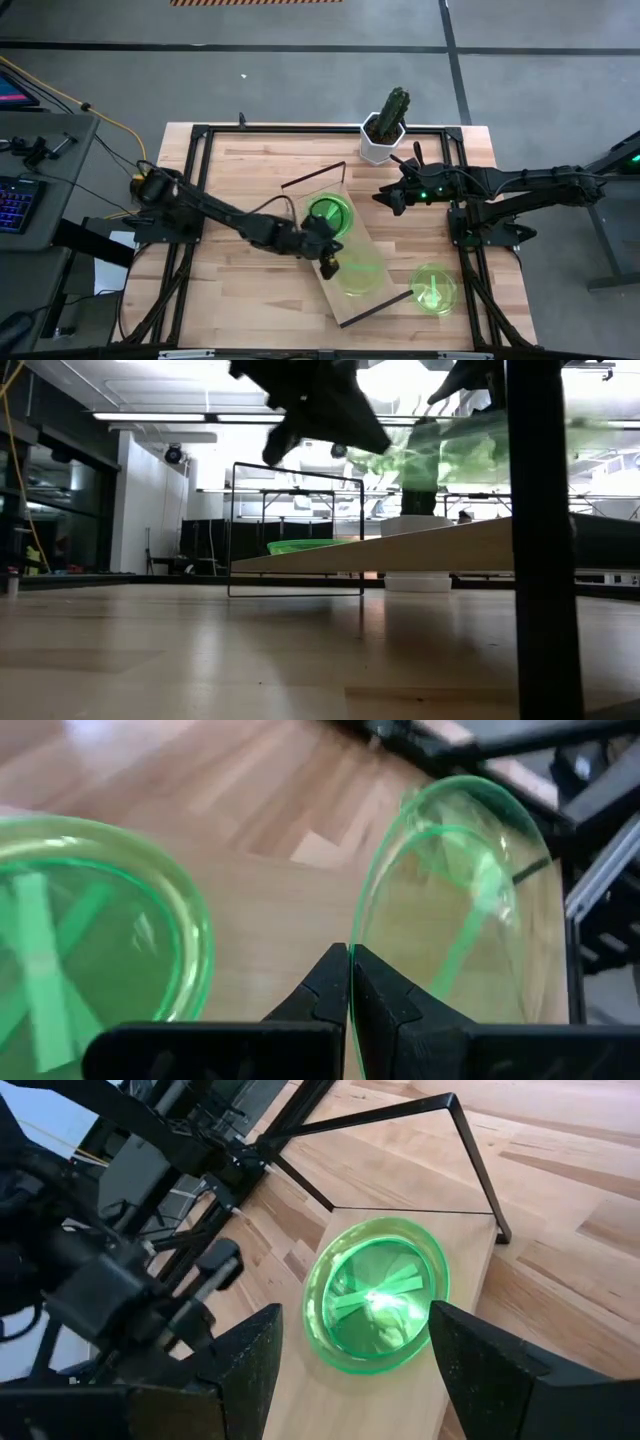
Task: Place and stack plates onto a shelf
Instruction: Put the left green plate on the shelf
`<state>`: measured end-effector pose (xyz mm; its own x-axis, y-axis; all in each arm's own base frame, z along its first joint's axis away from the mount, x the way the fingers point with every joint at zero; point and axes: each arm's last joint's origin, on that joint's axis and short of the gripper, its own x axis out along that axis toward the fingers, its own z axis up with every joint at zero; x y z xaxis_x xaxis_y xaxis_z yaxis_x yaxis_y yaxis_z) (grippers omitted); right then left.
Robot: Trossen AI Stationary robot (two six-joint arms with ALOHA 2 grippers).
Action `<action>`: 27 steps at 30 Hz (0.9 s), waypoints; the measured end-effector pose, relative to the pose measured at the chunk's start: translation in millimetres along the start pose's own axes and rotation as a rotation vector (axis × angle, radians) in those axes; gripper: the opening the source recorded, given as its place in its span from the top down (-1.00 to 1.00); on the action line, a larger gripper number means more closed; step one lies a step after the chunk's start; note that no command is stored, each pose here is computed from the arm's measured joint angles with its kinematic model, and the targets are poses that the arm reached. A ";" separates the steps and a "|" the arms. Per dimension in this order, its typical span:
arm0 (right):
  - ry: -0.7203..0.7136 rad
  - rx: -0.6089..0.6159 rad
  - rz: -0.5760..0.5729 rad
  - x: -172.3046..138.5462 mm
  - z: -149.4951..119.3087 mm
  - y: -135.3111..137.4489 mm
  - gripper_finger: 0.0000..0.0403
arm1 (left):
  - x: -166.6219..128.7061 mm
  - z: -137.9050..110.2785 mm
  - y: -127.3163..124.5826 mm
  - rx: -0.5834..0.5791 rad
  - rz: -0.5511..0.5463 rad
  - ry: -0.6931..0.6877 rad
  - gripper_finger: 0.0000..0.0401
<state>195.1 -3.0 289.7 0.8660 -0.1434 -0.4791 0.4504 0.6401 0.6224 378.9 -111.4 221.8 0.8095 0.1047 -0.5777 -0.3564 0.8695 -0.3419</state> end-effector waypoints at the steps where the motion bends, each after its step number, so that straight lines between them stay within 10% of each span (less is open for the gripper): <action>1: 0.003 -0.001 -0.003 0.0 -0.3 -0.3 -0.17 | 4.6 1.0 -1.0 0.001 -0.010 0.014 1.00; 27: 0.010 -0.018 -0.016 -0.1 -1.1 -1.4 -0.17 | 15.7 -4.1 1.0 0.039 -0.002 0.072 0.91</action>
<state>194.2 -3.0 288.2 0.8566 -0.1461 -0.4948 0.4597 0.6515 0.6035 389.3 -110.9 209.3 0.7739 0.0688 -0.6296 -0.3353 0.8879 -0.3151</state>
